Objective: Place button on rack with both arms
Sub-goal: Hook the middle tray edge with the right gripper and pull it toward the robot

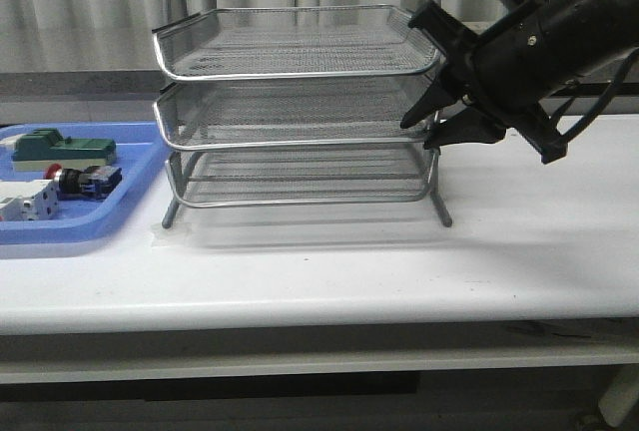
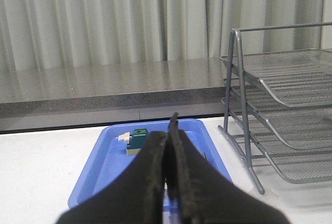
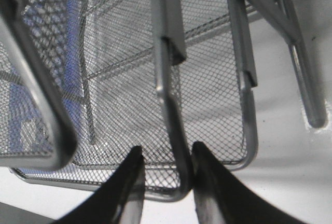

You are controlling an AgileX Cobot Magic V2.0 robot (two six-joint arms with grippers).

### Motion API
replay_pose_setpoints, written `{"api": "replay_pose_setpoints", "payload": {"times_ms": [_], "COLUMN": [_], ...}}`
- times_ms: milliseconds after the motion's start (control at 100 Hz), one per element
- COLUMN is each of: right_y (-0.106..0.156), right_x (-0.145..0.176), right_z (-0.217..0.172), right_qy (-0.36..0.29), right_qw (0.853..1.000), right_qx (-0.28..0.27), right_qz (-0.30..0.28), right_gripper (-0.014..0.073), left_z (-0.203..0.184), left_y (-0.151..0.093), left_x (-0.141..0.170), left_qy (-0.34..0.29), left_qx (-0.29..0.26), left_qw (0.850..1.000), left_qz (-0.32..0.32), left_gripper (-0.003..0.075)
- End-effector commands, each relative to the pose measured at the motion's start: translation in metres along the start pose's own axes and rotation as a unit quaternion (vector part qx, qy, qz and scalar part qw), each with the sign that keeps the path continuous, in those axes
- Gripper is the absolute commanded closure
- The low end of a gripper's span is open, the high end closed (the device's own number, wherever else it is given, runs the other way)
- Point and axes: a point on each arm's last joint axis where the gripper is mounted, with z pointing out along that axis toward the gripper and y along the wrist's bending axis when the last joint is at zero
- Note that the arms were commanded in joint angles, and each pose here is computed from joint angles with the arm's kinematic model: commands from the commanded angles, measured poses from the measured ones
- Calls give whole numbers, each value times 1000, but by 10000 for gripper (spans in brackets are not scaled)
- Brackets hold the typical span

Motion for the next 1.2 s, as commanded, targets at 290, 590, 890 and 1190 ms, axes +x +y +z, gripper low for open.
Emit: {"api": "replay_pose_setpoints", "payload": {"times_ms": [290, 590, 890, 1190], "right_y": [17, 17, 10, -3], "right_x": [-11, -5, 14, 51], "right_z": [-6, -7, -17, -54], "right_qy": [-8, 21, 56, 66], "right_qw": [999, 998, 997, 995], "right_qx": [-45, -49, -37, -22], "right_qz": [3, -24, -49, -73], "right_gripper": [625, 654, 654, 654], "left_z": [-2, -2, -2, -2], "left_y": [0, 0, 0, 0], "left_x": [3, 3, 3, 3], "left_qy": [-36, -36, -36, -36], "left_qx": [0, 0, 0, 0], "left_qw": [999, 999, 999, 999], "left_qz": [-6, -6, -6, -6], "left_gripper": [741, 741, 741, 741]}}
